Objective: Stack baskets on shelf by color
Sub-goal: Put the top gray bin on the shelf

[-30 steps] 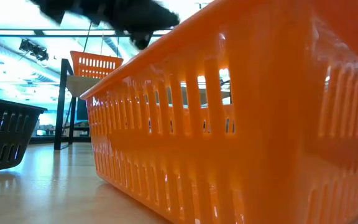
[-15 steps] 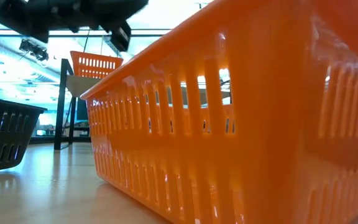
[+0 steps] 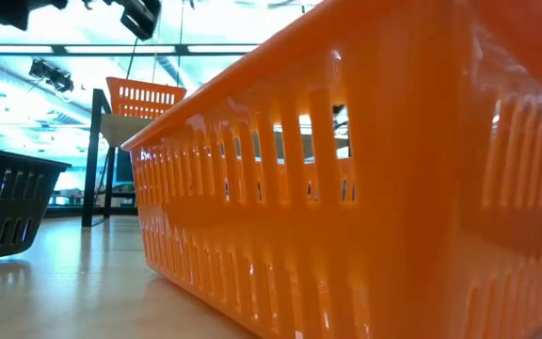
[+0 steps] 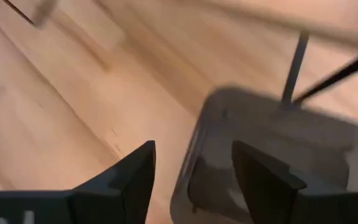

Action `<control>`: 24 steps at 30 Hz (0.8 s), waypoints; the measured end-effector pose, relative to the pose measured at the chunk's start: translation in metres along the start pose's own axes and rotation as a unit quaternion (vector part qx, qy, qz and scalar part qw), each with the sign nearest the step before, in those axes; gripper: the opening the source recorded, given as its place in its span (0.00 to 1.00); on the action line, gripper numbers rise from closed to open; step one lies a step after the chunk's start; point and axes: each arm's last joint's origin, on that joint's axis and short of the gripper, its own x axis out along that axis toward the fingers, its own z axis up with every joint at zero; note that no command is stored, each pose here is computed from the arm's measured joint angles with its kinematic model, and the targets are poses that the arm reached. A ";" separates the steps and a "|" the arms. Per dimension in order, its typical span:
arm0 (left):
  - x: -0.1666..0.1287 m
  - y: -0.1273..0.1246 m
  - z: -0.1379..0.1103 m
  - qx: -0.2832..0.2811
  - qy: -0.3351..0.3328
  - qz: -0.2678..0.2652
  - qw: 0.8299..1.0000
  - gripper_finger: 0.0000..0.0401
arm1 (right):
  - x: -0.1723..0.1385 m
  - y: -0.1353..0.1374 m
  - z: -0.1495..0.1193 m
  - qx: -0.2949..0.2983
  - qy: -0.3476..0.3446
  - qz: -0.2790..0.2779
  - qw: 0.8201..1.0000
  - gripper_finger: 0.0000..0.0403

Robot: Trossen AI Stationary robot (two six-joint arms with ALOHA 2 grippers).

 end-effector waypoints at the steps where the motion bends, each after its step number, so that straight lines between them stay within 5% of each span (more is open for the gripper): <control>1: -0.002 -0.002 0.001 0.000 0.000 -0.005 1.000 0.13 | 0.006 0.003 -0.001 0.003 0.014 -0.005 1.000 0.55; 24: -0.008 -0.015 -0.002 0.010 0.025 -0.024 0.999 0.13 | 0.098 0.012 -0.025 0.024 0.136 -0.092 0.986 0.45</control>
